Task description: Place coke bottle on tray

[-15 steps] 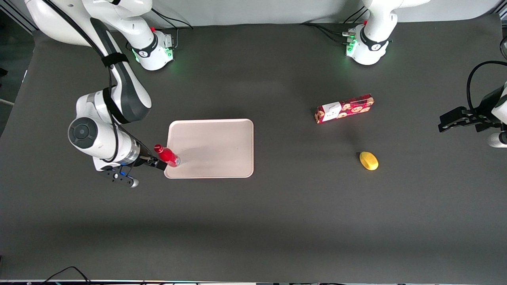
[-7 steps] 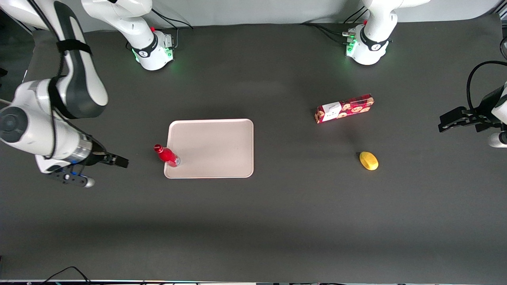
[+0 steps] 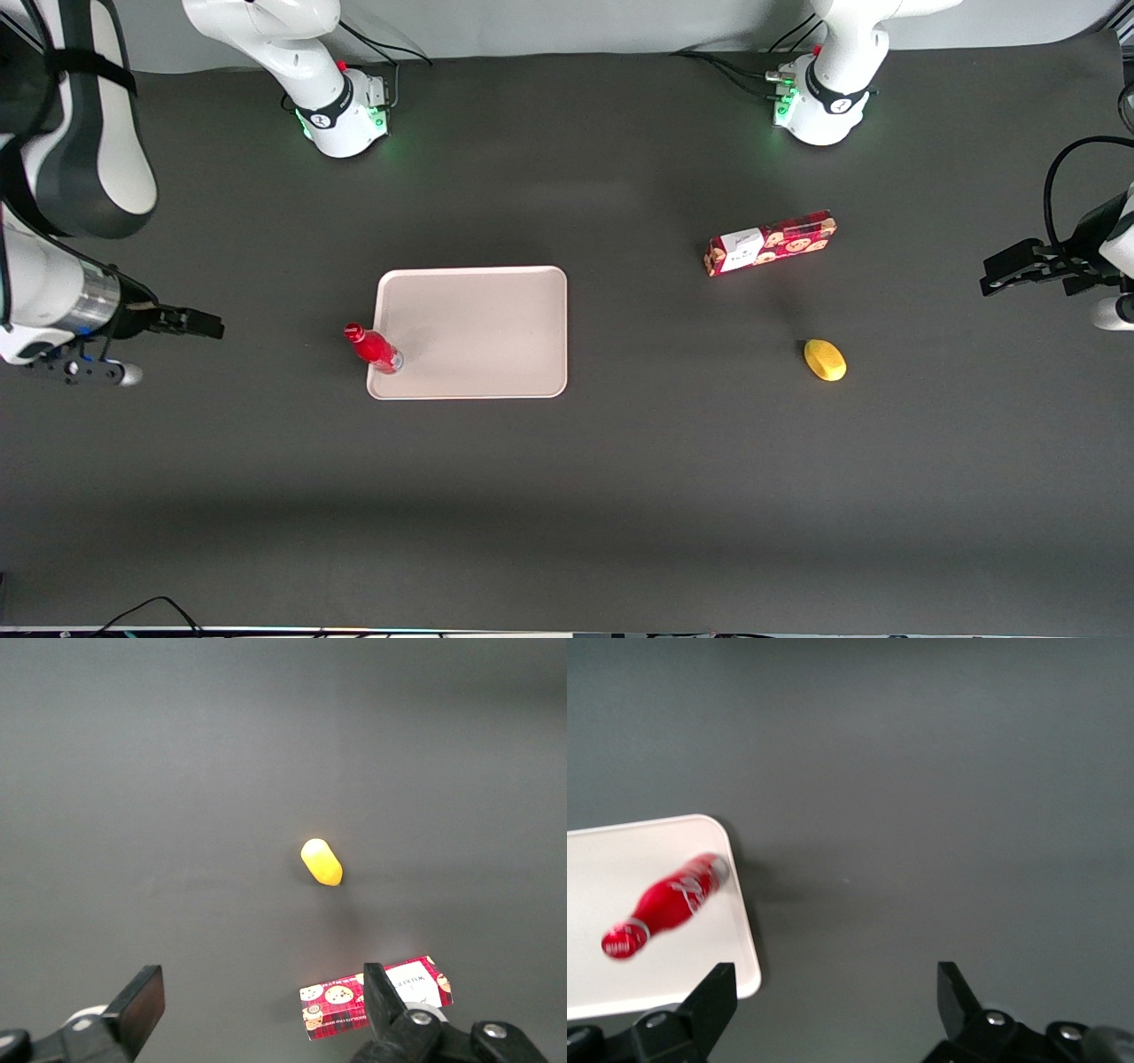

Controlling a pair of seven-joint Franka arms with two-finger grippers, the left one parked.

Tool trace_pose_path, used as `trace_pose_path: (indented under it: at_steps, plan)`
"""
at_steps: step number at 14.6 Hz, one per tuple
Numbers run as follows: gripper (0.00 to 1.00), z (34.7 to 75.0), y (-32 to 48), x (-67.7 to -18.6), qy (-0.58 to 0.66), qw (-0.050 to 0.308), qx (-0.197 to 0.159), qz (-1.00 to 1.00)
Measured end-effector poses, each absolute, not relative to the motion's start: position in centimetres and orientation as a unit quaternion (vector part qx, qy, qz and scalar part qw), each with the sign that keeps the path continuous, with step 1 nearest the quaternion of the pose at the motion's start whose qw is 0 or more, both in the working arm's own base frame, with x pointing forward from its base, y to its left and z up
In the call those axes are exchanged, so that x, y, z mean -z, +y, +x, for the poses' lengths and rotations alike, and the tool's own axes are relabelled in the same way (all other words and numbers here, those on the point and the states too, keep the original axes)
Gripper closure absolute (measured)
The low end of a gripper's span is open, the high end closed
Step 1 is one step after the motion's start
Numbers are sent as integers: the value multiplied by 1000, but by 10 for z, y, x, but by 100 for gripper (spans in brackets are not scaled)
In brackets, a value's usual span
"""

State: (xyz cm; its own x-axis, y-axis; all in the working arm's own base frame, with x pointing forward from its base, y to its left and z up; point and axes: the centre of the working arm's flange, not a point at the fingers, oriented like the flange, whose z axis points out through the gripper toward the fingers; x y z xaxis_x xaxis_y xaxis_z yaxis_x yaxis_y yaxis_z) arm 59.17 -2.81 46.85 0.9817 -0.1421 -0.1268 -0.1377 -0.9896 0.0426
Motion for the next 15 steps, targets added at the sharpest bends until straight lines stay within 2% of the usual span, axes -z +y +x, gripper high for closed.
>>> trace_pose_path:
  at_steps: [6,15]
  plan:
    - [0,542,-44,-509,-84,18,60,994]
    - [0,538,-34,-509,-74,18,67,995]
